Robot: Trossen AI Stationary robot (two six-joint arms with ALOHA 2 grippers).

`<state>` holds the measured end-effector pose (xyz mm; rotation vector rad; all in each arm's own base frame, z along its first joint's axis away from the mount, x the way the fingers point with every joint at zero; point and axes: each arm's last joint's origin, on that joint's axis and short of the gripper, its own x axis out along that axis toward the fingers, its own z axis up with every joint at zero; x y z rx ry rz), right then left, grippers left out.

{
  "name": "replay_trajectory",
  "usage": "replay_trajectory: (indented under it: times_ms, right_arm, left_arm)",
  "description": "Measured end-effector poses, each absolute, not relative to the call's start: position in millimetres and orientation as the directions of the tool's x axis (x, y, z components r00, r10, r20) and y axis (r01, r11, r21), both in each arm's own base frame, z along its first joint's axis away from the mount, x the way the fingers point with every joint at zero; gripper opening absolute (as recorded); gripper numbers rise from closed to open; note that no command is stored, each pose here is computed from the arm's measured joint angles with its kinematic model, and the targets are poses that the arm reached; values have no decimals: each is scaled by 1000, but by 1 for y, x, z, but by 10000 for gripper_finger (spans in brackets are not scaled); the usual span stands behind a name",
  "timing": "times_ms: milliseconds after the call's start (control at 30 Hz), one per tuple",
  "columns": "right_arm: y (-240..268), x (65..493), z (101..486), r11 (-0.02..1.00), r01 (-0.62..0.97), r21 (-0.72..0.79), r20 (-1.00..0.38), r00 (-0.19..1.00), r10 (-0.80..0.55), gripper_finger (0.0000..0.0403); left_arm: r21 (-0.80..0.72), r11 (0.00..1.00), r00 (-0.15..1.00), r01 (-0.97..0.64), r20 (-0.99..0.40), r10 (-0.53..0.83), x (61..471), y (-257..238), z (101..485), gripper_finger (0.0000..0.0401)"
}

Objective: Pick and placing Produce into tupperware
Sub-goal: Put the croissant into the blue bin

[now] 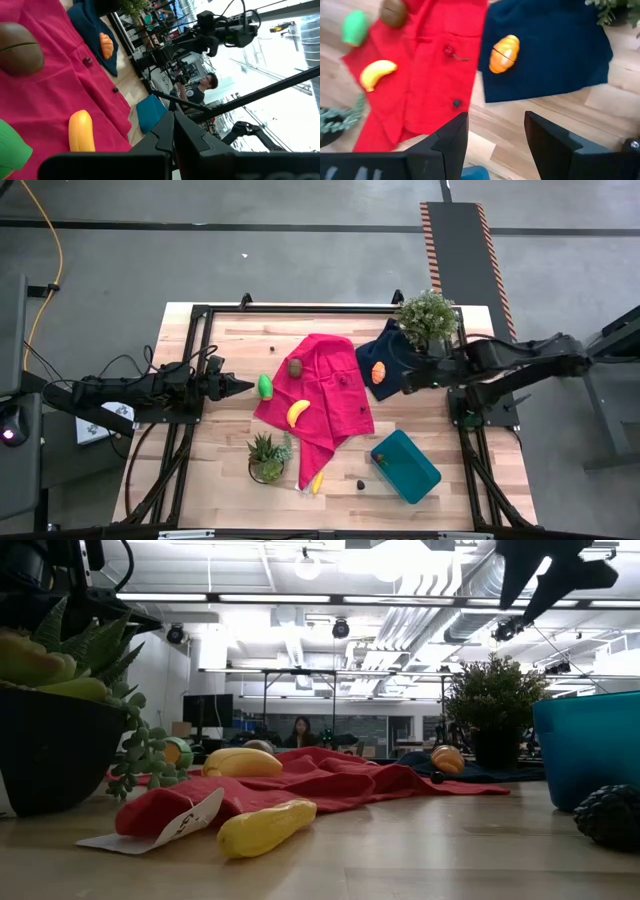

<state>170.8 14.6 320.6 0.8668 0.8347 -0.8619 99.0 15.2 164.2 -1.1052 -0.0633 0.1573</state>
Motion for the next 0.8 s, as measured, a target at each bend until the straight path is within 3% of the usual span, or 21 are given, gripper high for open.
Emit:
replay_trajectory:
  times_ms: [467, 800]
  right_arm:
    - [-22, 221, 294, 309, 926, 216, -891, 316, -326, 185]
    - [-45, 244, 263, 255, 959, 122, -949, 189, -255, 187]
  left_arm:
    - [-893, 440, 987, -94, -27, 158, 99, 15, 164, 1]
    - [-893, 440, 987, -94, -27, 157, 99, 15, 164, 1]
